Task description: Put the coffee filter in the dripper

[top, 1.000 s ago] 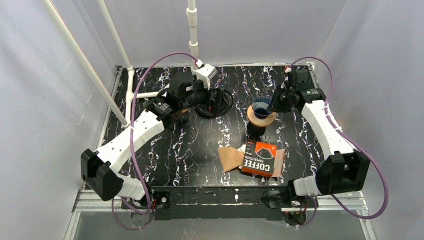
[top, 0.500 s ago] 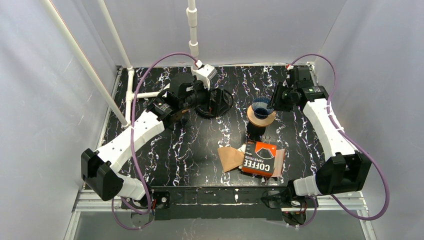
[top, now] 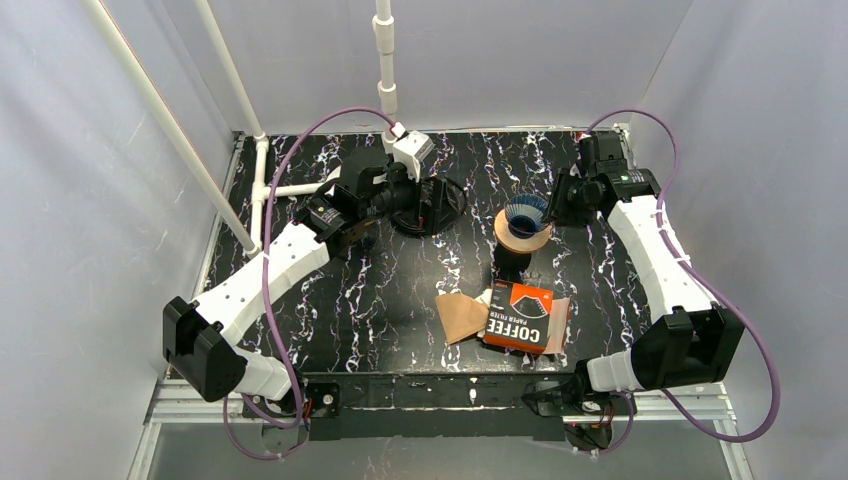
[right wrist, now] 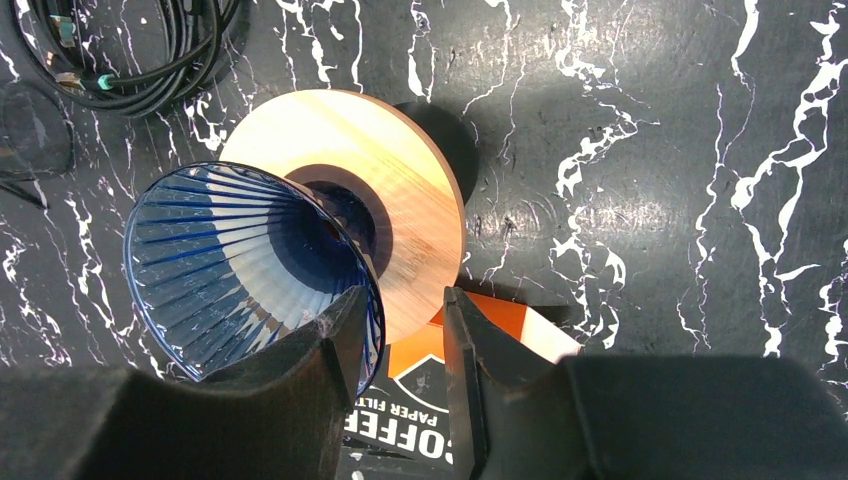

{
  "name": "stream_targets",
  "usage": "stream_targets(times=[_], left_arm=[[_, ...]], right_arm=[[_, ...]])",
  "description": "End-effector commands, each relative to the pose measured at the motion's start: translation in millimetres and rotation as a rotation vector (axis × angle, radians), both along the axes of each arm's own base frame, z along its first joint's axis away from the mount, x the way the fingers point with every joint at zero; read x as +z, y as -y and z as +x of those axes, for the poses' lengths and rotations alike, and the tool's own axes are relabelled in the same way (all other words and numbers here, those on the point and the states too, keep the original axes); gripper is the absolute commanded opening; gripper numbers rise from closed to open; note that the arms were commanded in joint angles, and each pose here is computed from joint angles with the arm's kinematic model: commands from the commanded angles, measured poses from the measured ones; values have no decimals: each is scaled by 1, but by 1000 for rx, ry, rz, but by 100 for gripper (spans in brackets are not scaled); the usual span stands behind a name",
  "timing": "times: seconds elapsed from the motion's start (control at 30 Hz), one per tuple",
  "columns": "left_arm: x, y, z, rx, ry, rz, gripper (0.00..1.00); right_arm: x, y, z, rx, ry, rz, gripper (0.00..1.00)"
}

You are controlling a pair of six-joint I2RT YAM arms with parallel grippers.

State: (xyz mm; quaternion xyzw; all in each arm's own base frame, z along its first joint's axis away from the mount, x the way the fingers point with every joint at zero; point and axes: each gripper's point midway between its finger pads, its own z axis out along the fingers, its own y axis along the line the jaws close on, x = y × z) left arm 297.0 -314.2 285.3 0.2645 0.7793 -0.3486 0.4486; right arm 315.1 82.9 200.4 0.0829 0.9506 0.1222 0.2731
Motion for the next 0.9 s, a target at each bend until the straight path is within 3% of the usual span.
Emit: stream_targets(times=[0.0, 0.27, 0.47, 0.67, 0.87], left_arm=[[12, -1, -7, -17, 15, -35, 98], [9, -8, -10, -43, 60, 16, 98], [-5, -2, -30, -241, 106, 87, 98], [-34, 9, -72, -515, 4, 94, 96], [-56, 18, -96, -638, -96, 59, 96]], right_arm=[[17, 3, 3, -8, 37, -5, 42], [41, -6, 15, 29, 111, 31, 50], [70, -13, 24, 50, 202, 72, 63], [87, -18, 25, 68, 263, 103, 72], [96, -23, 24, 83, 300, 128, 80]])
